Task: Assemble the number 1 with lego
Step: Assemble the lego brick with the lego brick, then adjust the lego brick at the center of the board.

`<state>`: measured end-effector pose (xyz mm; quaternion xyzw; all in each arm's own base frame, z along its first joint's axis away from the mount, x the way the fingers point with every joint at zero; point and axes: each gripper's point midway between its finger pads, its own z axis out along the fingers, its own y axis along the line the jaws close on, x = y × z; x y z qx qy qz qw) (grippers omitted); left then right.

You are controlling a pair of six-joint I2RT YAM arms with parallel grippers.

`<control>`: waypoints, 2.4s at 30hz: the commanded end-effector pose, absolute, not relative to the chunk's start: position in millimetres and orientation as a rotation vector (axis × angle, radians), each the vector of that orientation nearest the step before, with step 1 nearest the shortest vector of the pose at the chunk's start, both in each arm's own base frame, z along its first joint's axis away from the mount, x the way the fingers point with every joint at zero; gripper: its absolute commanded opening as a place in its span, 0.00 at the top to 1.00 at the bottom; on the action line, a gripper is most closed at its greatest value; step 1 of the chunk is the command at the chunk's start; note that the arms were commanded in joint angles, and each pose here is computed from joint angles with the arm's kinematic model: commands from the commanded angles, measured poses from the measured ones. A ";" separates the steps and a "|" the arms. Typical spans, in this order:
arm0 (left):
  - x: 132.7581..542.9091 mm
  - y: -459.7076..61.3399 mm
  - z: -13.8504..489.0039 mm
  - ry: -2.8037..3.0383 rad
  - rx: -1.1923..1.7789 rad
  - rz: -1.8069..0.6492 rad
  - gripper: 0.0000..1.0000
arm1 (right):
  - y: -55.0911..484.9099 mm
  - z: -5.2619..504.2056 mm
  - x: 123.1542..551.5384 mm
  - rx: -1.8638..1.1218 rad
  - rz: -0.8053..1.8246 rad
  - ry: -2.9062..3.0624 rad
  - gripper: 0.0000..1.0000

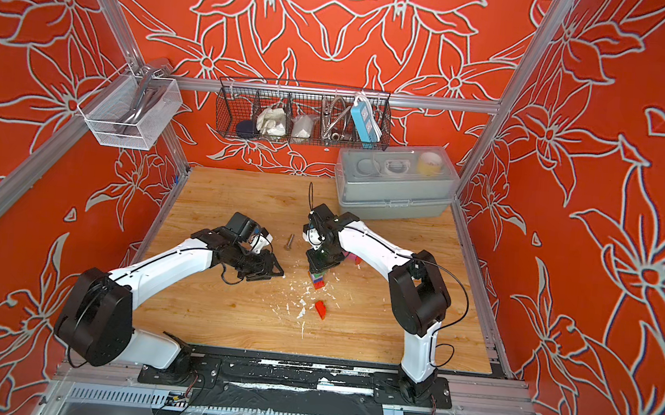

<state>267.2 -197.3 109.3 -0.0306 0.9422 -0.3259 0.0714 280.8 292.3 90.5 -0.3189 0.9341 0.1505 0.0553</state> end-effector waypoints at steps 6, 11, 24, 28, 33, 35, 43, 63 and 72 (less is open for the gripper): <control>269.3 -202.8 114.8 2.816 -0.061 -1.012 0.50 | 285.3 77.5 281.0 -0.929 0.358 2.897 0.73; 269.8 -203.4 116.4 2.810 -0.061 -1.020 0.50 | 281.0 70.5 282.0 -0.889 0.255 2.937 0.73; 268.7 -203.7 121.7 2.789 -0.056 -1.035 0.50 | 285.3 59.4 272.5 -0.920 0.085 2.967 0.73; 267.6 -203.7 122.9 2.784 -0.051 -1.040 0.50 | 280.4 51.6 270.6 -0.908 -0.019 2.979 0.73; 266.4 -202.6 124.1 2.777 -0.051 -1.040 0.50 | 272.9 38.5 269.3 -0.904 -0.112 2.996 0.74; 266.2 -201.8 123.9 2.775 -0.054 -1.039 0.50 | 271.7 34.9 268.9 -0.907 -0.119 3.002 0.75; 266.5 -198.2 122.3 2.778 -0.066 -1.018 0.50 | 285.1 59.1 273.6 -0.875 -0.019 2.968 0.60; 230.6 -224.5 113.2 2.791 -0.021 -0.983 0.67 | 251.4 122.0 197.7 -0.828 0.515 2.864 0.66; 202.4 -274.7 101.9 2.789 0.052 -0.961 0.71 | 245.4 80.3 184.5 -0.724 0.687 2.882 0.70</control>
